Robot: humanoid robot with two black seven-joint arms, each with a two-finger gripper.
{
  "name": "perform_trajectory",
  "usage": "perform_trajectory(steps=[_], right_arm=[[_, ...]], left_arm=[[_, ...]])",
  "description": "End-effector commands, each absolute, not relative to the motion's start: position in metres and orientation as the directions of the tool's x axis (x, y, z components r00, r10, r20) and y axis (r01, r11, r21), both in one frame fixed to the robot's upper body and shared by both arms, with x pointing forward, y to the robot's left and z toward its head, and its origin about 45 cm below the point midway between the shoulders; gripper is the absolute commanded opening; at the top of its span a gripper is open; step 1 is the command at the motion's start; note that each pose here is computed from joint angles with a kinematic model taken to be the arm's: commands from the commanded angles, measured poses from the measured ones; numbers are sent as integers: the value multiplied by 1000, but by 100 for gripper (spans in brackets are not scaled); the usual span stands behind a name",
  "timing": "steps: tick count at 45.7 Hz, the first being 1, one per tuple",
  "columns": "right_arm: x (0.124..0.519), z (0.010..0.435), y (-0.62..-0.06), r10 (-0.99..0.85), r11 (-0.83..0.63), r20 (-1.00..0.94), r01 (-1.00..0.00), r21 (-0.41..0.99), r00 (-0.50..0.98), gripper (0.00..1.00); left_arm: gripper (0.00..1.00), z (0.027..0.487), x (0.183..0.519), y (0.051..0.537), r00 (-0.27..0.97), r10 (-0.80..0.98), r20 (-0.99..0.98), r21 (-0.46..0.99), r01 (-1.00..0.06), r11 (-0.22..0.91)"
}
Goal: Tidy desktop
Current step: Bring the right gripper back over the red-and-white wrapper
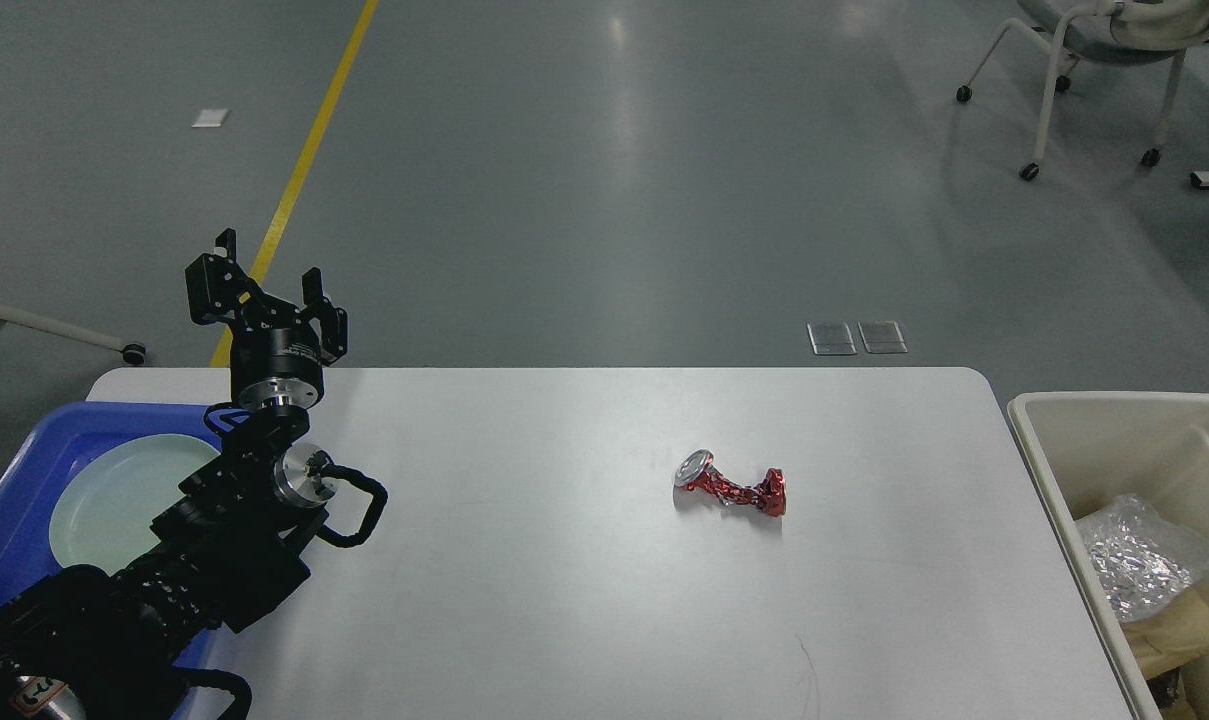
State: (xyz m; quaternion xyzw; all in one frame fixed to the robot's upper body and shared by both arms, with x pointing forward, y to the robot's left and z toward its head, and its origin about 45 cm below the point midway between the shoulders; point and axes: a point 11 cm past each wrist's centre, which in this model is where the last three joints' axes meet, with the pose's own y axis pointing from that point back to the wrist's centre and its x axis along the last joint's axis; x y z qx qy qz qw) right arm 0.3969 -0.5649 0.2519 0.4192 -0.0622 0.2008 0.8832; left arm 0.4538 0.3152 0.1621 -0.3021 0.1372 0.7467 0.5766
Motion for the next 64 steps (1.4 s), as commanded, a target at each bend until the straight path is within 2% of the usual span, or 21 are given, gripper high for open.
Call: perform_trajectory(steps=[1,12,20,24,33,43,47,52,55,64], right_arm=[[408,254,-531,239,450,364,-434,780,900,100],[398,268,-430,87,126,369,-378,917,925,100],[378,293,-349,-15,-112,312,-311,944,950,100],[366,314,-309,-4,-215,291,-285,934,957,100],[339,380,-224,69,-432,198,-150,889,978,100],[311,453,-158,172,-621,119,14,784,978,100],[307,469,-143,197,-655,146,19,755,970,100],[311,459,-137,211,-631,142,23,776,967,100],[319,438,-137,193,-615,134,14,788,972,100],[355,341,-151,152,-502,236,-130,855,960,100]], left_arm=[[100,162,454,315,-152,778,-610,-143,-944,-297],[100,162,454,315,-152,778,-610,-143,-944,-297],[100,162,454,315,-153,778,-609,-143,-944,-297],[100,162,454,315,-152,778,-610,-143,-944,-297],[100,162,454,315,-152,778,-610,-143,-944,-297],[100,162,454,315,-152,778,-610,-143,-944,-297],[100,162,454,315,-153,778,-609,-143,-944,-297],[100,162,454,315,-152,778,-610,-143,-944,-297],[100,162,454,315,-152,778,-610,-143,-944,-297],[100,162,454,315,-152,778,-610,-143,-944,-297]])
